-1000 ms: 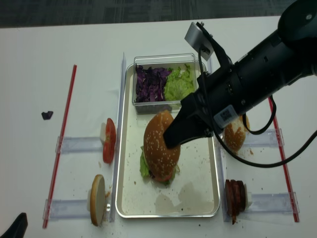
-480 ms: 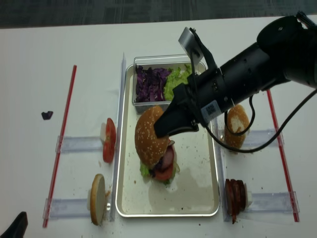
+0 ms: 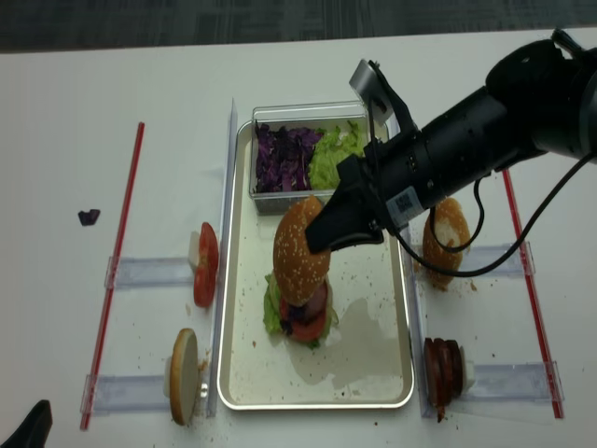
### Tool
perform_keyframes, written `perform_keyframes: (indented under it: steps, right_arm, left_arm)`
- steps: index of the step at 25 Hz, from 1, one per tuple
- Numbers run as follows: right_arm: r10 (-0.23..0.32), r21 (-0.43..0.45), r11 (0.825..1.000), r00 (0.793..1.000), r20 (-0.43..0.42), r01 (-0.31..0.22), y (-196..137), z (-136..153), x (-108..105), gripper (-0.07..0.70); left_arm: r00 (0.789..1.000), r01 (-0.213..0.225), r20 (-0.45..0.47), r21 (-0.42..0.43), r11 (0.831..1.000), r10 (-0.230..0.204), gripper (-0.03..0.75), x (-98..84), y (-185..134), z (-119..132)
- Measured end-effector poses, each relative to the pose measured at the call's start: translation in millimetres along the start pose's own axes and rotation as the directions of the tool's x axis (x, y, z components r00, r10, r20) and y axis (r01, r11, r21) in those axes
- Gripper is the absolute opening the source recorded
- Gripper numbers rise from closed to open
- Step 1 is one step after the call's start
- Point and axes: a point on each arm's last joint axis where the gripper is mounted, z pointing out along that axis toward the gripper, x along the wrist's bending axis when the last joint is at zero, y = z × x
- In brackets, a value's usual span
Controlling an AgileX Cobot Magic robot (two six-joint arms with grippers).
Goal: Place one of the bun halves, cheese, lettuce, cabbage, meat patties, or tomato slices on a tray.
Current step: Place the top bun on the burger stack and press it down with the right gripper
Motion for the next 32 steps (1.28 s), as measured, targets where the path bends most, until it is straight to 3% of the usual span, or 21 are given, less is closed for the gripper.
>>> perform_keyframes:
  steps: [7, 22, 32]
  right_arm:
    - [0.056, 0.013, 0.998, 0.998, -0.014, -0.056, -18.4, 10.7, -23.9, 0.111]
    - [0.019, -0.075, 0.997, 0.998, -0.065, -0.024, -15.5, 11.6, -23.2, 0.108]
    - [0.081, -0.049, 0.995, 0.995, -0.057, -0.084, -16.6, 23.1, -47.7, 0.106]
  left_arm:
    - [1.0, -0.002, -0.005, 0.0, 1.0, 0.002, 0.491, 0.5, 0.0, 0.0]
    - [1.0, -0.002, -0.005, 0.0, 1.0, 0.002, 0.491, 0.5, 0.0, 0.0]
    - [1.0, -0.002, -0.005, 0.0, 1.0, 0.002, 0.491, 0.5, 0.0, 0.0]
